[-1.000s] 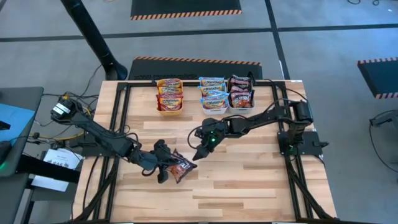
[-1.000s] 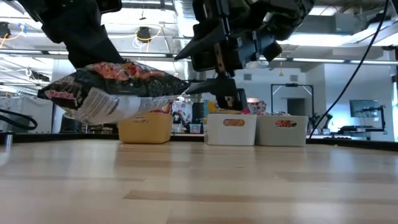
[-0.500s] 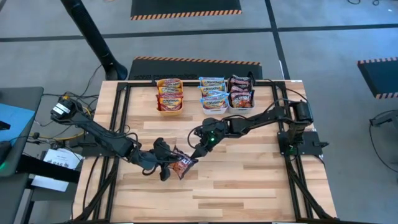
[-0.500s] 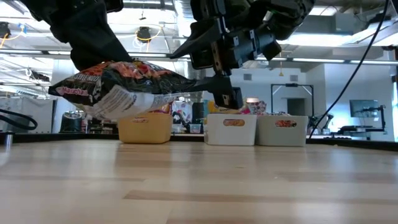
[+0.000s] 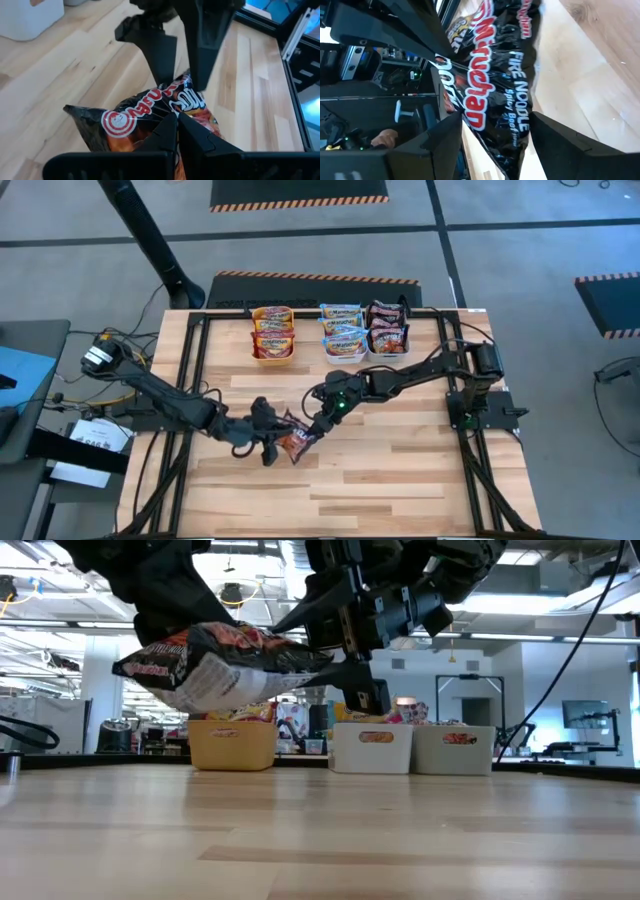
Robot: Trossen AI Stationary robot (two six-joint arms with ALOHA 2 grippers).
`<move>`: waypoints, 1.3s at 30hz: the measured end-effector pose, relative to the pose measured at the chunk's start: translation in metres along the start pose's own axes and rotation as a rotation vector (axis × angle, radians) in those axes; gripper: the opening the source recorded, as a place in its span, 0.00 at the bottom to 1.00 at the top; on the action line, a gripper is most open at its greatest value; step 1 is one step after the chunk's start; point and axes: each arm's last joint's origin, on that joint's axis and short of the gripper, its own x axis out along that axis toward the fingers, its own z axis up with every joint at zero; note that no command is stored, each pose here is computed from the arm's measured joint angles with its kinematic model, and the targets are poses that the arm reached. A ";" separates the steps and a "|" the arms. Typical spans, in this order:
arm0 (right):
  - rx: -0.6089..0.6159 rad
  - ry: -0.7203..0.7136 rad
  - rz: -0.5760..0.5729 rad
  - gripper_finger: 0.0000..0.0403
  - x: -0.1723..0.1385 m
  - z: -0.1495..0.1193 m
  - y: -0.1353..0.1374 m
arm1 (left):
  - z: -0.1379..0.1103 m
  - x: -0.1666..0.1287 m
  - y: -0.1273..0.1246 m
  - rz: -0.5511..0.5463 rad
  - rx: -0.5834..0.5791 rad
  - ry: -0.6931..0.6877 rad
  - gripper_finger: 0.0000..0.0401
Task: Sort Maruchan noodles
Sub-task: Put the black noodle pack into the gray bin
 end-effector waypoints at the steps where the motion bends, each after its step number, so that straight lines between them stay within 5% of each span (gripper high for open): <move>1: -0.002 -0.001 0.004 0.64 0.000 0.000 0.001 | 0.001 0.001 0.001 0.001 0.000 -0.005 0.00; 11: -0.019 -0.026 0.055 0.57 0.001 0.001 0.007 | 0.007 0.002 0.000 -0.018 0.012 -0.054 0.00; 27: -0.054 -0.017 0.061 0.03 0.001 0.001 0.007 | 0.009 0.004 0.002 -0.010 -0.013 -0.053 0.00; 39: -0.080 0.029 0.023 0.01 0.000 -0.003 0.004 | 0.022 0.013 0.013 -0.099 -0.066 -0.037 0.17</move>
